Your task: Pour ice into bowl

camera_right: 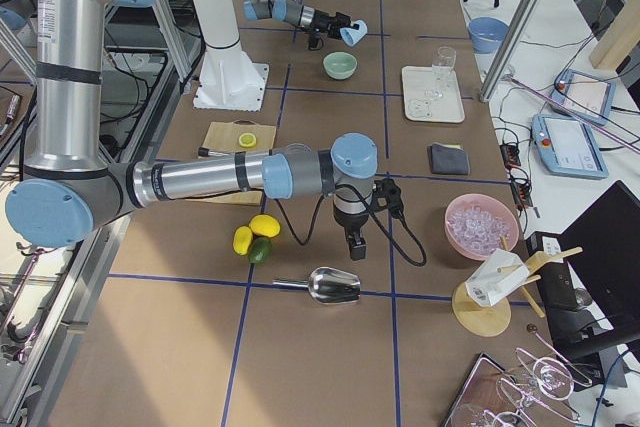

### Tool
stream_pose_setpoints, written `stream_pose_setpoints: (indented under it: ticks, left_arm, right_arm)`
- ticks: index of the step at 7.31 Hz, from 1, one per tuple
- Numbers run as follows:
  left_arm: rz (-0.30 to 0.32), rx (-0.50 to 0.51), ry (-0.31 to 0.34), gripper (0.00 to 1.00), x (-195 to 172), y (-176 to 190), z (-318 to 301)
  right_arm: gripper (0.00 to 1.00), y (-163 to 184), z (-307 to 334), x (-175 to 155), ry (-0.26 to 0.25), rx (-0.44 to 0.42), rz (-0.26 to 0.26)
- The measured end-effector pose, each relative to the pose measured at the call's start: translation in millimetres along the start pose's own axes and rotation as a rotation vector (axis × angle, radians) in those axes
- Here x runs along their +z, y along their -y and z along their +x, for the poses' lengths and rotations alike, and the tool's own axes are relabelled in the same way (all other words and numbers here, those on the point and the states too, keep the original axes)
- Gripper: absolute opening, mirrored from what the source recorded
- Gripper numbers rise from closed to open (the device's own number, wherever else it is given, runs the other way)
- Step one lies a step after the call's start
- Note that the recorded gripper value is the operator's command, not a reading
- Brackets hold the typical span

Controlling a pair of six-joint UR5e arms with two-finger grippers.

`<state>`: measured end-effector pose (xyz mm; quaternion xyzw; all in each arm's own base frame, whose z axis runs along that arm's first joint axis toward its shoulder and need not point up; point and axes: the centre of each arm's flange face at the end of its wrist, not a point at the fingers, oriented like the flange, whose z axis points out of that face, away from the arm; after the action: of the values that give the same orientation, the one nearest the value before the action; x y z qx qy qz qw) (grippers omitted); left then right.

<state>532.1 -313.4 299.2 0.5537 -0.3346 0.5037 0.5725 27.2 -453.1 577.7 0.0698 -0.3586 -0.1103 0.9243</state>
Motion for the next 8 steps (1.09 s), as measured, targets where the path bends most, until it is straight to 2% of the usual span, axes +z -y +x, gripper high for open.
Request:
stream_pose_setpoints:
  ticks: [3,8]
  left_arm:
    - [0.005,0.085,0.007,0.0,-8.2,6.4,0.4]
    - [0.01,0.08,0.021,0.0,-15.7,9.7,0.3]
  right_arm:
    - [1.0,-1.2,1.5,0.1,0.0,0.005,0.0]
    - [1.0,-3.6,4.0,1.4,0.0,0.012,-0.004]
